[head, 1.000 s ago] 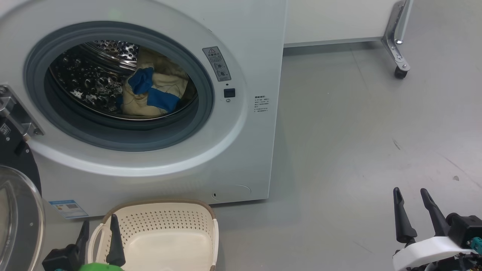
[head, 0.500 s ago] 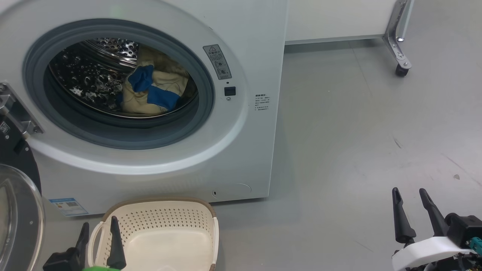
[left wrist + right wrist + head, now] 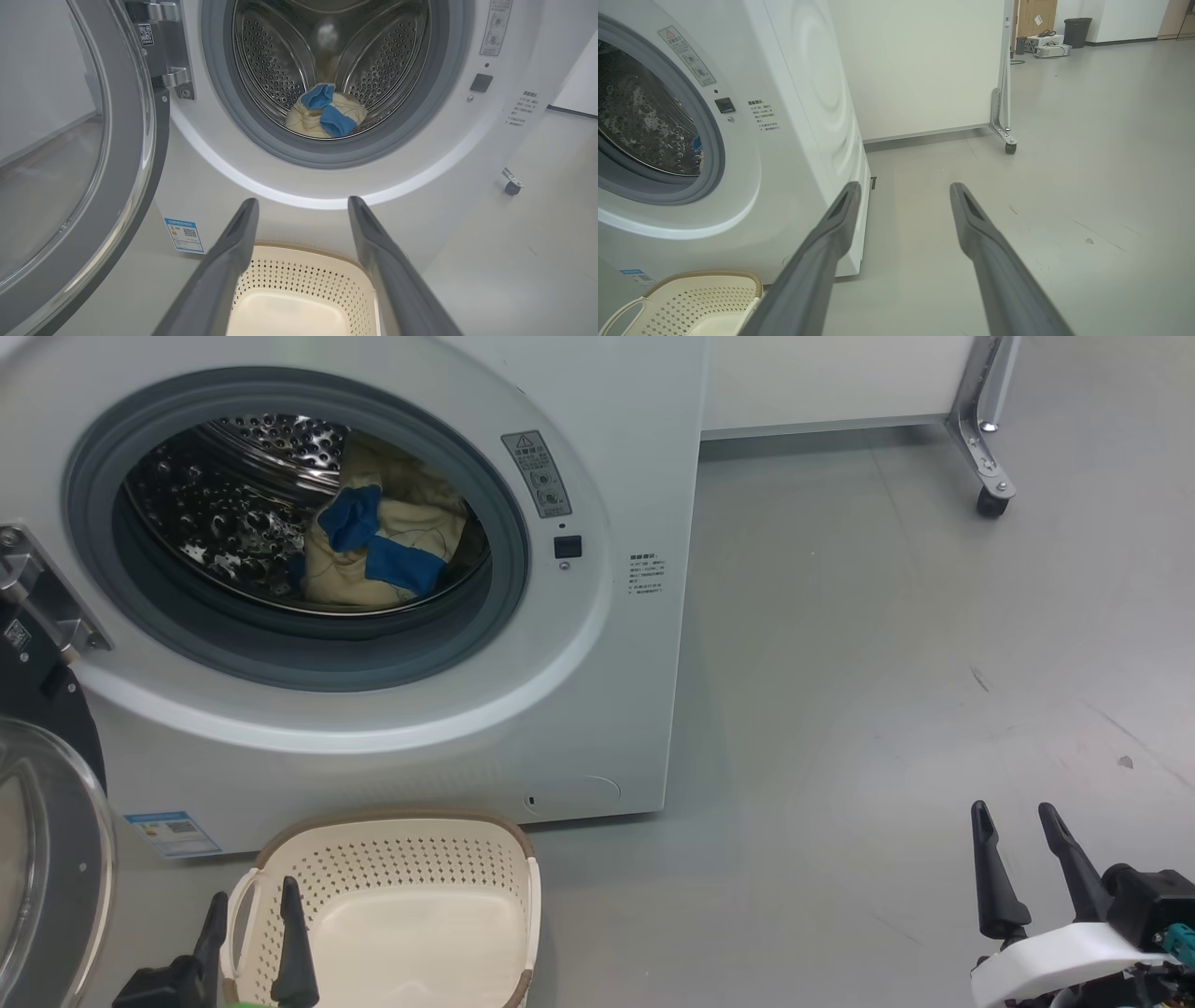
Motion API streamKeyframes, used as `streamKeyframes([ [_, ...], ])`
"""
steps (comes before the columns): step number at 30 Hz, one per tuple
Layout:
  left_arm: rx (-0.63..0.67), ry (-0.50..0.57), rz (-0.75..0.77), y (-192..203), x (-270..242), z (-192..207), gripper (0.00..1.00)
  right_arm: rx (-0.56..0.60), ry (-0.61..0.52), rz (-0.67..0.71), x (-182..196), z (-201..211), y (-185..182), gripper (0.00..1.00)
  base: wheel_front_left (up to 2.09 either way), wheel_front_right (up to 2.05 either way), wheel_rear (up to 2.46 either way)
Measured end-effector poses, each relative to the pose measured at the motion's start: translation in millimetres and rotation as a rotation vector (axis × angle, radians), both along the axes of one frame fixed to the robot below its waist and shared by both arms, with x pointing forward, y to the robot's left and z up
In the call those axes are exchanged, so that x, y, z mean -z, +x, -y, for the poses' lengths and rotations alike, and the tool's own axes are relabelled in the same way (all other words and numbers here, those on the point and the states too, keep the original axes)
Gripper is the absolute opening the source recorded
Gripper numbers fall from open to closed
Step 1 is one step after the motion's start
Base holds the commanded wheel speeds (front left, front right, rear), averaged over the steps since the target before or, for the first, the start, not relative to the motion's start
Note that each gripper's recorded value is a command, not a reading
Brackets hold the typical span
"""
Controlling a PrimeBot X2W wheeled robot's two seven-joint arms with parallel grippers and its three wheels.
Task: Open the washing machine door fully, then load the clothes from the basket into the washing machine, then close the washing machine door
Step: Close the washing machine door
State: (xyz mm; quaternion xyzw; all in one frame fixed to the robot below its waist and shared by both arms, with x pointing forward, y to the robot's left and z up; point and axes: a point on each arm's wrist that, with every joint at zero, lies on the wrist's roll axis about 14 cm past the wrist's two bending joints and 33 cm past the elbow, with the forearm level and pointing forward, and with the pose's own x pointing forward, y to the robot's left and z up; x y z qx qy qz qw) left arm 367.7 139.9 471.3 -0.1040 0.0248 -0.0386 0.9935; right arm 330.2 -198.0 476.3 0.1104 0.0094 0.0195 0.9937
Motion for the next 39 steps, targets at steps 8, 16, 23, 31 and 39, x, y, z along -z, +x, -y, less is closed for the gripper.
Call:
streamKeyframes([
  [8, -0.005, -0.016, 0.004, -1.5, -1.7, 0.0, 1.00, -0.004, 0.001, -0.002, 0.5, -1.5, 0.0, 1.00, -0.95, 0.95, 0.00],
  [16, -0.008, -0.013, -0.003, -2.5, 0.3, 0.3, 1.00, -0.003, 0.001, -0.003, 0.9, -1.0, -0.1, 1.00, -0.65, 0.65, 0.00],
  [23, -0.008, -0.013, -0.007, -4.1, 1.6, 0.3, 1.00, -0.005, 0.001, -0.003, 0.8, -1.8, 0.5, 1.00, -0.33, 0.33, 0.00],
  [31, -0.018, -0.011, -0.008, -5.1, 1.8, -1.9, 1.00, -0.011, 0.000, -0.003, 0.9, -3.4, 1.7, 1.00, -0.05, 0.05, 0.00],
  [39, -0.029, -0.008, -0.006, -9.2, 1.3, -5.8, 1.00, -0.015, -0.004, 0.002, -0.6, -3.0, 6.9, 1.00, 0.00, 0.00, 0.00],
])
